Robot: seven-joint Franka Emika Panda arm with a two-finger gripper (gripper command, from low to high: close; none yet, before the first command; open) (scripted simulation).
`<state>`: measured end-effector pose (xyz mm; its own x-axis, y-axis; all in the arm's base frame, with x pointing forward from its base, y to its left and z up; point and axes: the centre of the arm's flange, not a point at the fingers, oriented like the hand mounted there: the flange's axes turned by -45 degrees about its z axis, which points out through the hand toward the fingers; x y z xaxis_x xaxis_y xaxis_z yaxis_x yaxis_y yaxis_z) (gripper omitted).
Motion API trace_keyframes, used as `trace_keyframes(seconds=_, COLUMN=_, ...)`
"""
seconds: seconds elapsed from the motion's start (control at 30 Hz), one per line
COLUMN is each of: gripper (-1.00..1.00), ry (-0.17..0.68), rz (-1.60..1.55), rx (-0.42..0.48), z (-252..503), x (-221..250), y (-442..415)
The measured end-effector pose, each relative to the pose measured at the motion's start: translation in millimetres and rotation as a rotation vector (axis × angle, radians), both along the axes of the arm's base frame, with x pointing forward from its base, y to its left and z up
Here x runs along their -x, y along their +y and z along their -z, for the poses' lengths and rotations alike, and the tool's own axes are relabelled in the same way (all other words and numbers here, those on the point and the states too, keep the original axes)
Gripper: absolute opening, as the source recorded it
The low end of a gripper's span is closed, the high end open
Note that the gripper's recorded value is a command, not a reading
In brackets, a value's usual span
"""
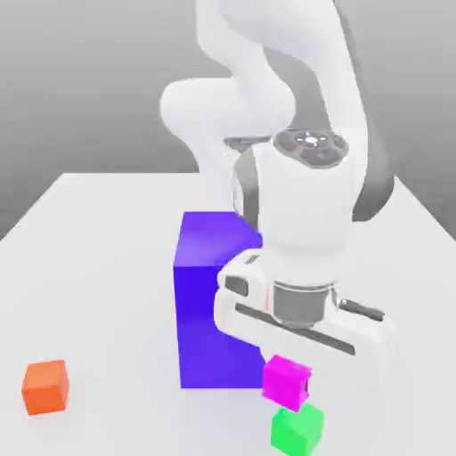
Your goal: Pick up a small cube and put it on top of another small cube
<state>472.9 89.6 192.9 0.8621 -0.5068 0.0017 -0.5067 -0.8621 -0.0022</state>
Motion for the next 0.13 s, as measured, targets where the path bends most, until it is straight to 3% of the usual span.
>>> trace_keyframes(seconds=0.03, gripper=1.00, ry=0.001, rz=-0.003, rx=0.000, z=9.2, x=1.2, y=1.1)
trace_keyframes(seconds=0.13, gripper=1.00, ry=0.000, rz=-0.003, rx=0.000, z=9.2, x=1.2, y=1.1)
